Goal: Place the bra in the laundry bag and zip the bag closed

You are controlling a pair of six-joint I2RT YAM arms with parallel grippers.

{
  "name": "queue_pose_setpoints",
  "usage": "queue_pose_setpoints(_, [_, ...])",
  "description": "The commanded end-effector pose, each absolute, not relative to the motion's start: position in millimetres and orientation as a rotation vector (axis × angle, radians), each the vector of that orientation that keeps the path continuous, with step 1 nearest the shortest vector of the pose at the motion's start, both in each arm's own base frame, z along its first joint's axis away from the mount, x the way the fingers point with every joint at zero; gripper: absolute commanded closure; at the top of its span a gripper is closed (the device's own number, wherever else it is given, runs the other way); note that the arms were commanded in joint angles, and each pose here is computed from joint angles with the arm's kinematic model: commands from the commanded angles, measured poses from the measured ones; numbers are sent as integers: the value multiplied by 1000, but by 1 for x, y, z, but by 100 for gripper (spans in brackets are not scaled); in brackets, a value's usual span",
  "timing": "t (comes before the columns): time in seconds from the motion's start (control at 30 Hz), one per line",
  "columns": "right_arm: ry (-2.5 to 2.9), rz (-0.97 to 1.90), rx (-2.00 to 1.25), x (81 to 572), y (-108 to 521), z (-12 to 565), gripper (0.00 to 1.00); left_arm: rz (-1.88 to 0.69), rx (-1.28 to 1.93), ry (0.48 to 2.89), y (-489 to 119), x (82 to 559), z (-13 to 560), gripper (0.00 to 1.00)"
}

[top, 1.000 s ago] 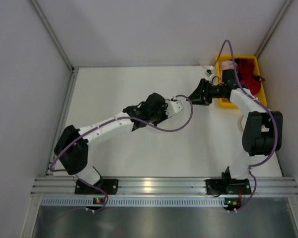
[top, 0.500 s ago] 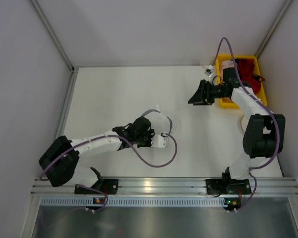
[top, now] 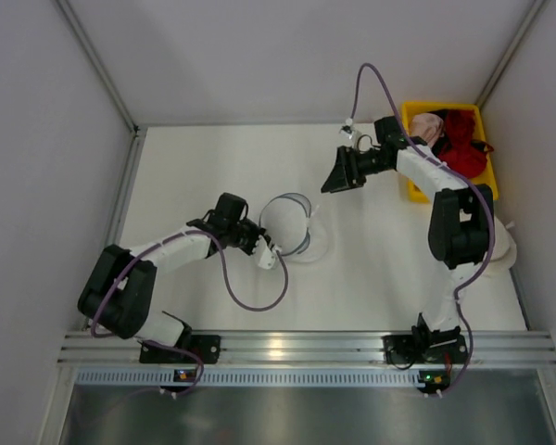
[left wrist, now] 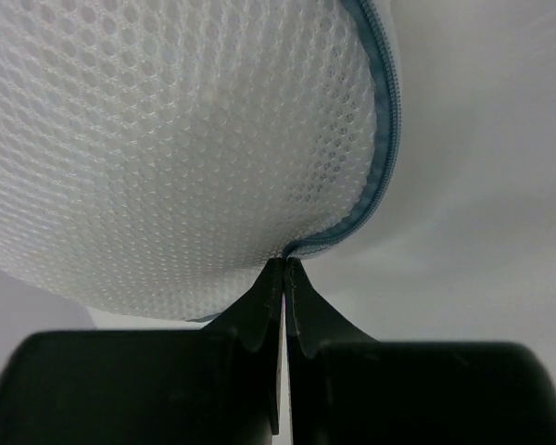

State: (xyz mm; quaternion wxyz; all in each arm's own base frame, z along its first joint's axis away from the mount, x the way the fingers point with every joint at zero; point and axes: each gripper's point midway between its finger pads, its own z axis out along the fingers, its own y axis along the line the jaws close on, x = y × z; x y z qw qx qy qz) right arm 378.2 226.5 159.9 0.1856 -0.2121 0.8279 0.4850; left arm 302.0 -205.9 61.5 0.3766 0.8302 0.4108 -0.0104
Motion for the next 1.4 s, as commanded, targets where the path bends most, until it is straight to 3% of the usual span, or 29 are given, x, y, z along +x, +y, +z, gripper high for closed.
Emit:
queue_pose_setpoints(0.0, [2241, 1498, -713, 374, 257, 176, 30, 19, 2185, 716, -224, 320, 80, 97])
queue_pose_setpoints(0.13, [2232, 1553, -738, 380, 269, 176, 24, 67, 2194, 634, -222, 348, 87, 98])
queue_pose_setpoints(0.53, [2399, 1672, -615, 341, 270, 171, 22, 76, 2178, 540, -242, 381, 106, 97])
queue_pose_setpoints(0.63, [2418, 1669, -614, 339, 275, 169, 29, 57, 2158, 542, -247, 383, 111, 96])
queue_pose_setpoints(0.73, [2441, 1678, -603, 336, 276, 164, 57, 34, 2120, 602, -250, 389, 120, 94])
queue_pose_setpoints(0.77, [2446, 1677, -598, 336, 276, 162, 73, 15, 2100, 646, -250, 389, 122, 89])
queue_pose_setpoints(0.9, [2427, 1693, -565, 339, 278, 164, 97, -34, 2021, 768, -251, 390, 139, 70])
queue_pose_setpoints(1.17, [2428, 1824, -383, 348, 283, 165, 100, -145, 1782, 1028, -234, 372, 208, 54])
queue_pose_setpoints(1.27, [2428, 1891, -293, 352, 282, 163, 100, -176, 1760, 974, -235, 351, 230, 44])
queue_pose_setpoints(1.37, [2436, 1907, -267, 351, 283, 162, 100, -177, 1803, 862, -243, 324, 231, 40])
